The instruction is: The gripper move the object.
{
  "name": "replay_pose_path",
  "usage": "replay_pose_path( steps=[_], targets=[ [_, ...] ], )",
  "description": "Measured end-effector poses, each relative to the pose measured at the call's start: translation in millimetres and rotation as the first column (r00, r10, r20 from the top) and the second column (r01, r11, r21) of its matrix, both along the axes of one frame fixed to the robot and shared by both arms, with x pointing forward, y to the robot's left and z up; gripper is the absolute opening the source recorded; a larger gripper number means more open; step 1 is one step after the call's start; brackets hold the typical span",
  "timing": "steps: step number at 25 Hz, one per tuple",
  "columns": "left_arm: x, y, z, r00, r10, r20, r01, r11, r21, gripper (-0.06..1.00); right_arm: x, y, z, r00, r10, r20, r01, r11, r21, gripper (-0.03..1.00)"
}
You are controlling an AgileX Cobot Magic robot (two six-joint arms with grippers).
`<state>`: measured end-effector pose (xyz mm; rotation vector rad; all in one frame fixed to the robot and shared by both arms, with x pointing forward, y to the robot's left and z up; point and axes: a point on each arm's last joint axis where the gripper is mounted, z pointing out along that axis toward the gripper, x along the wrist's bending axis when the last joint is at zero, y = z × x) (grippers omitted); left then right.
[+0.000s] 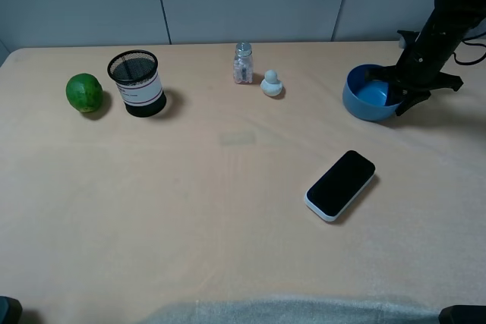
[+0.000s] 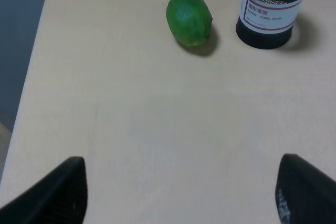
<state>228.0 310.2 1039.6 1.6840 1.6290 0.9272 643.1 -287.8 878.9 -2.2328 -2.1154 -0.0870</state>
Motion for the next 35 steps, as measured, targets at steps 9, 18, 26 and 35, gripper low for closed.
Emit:
replay_pose_path(
  steps=[9,18,26,35],
  targets=[
    [0,0,0,1.000,0.000,0.000,0.000,1.000,0.000,0.80,0,1,1,1.000,0.005,0.004,-0.005,1.000,0.009,-0.01],
    [0,0,0,1.000,0.000,0.000,0.000,1.000,0.000,0.80,0,1,1,1.000,0.007,-0.003,-0.007,1.000,0.009,-0.01],
    [0,0,0,1.000,0.000,0.000,0.000,1.000,0.000,0.80,-3,0,8,1.000,0.020,-0.011,-0.020,1.000,-0.001,-0.01],
    [0,0,0,1.000,0.000,0.000,0.000,1.000,0.000,0.80,-4,0,44,0.998,0.024,0.064,-0.023,1.000,-0.005,-0.01]
  ],
)
